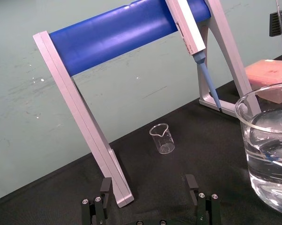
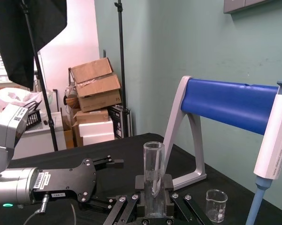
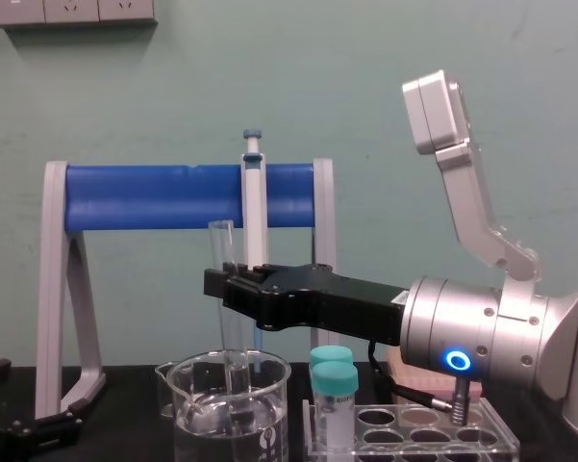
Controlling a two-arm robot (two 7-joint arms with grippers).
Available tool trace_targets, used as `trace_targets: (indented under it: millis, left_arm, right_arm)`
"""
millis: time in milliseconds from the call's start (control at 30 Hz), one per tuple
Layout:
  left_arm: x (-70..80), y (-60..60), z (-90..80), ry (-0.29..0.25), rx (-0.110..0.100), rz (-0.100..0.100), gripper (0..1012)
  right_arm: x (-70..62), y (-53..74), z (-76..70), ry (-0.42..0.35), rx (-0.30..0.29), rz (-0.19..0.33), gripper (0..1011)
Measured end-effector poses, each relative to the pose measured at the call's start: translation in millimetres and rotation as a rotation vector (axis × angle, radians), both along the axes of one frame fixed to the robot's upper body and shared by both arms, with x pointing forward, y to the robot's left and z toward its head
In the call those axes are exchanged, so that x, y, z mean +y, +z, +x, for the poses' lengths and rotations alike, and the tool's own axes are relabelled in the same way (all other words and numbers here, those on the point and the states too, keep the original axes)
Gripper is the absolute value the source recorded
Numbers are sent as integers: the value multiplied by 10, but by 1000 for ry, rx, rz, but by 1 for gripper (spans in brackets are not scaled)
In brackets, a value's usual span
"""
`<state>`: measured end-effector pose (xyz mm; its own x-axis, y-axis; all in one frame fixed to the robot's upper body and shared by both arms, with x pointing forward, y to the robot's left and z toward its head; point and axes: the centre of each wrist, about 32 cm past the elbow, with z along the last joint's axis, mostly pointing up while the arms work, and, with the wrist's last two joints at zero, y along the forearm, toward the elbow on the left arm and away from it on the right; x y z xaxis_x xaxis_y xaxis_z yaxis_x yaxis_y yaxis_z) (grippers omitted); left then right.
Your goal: Hold the test tube with one hand and immerse one end into the beaker, then return it to the test tube rack.
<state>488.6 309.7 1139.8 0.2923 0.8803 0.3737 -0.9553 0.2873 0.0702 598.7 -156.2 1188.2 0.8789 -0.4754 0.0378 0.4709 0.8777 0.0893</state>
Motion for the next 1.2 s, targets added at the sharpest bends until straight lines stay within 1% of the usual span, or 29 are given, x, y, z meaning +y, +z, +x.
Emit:
trace_targets:
  millis: [1200]
  left_arm:
    - [0,0,0,0,0,0,1000]
  right_arm:
    - [-8,-2,8,-1,3,0,224]
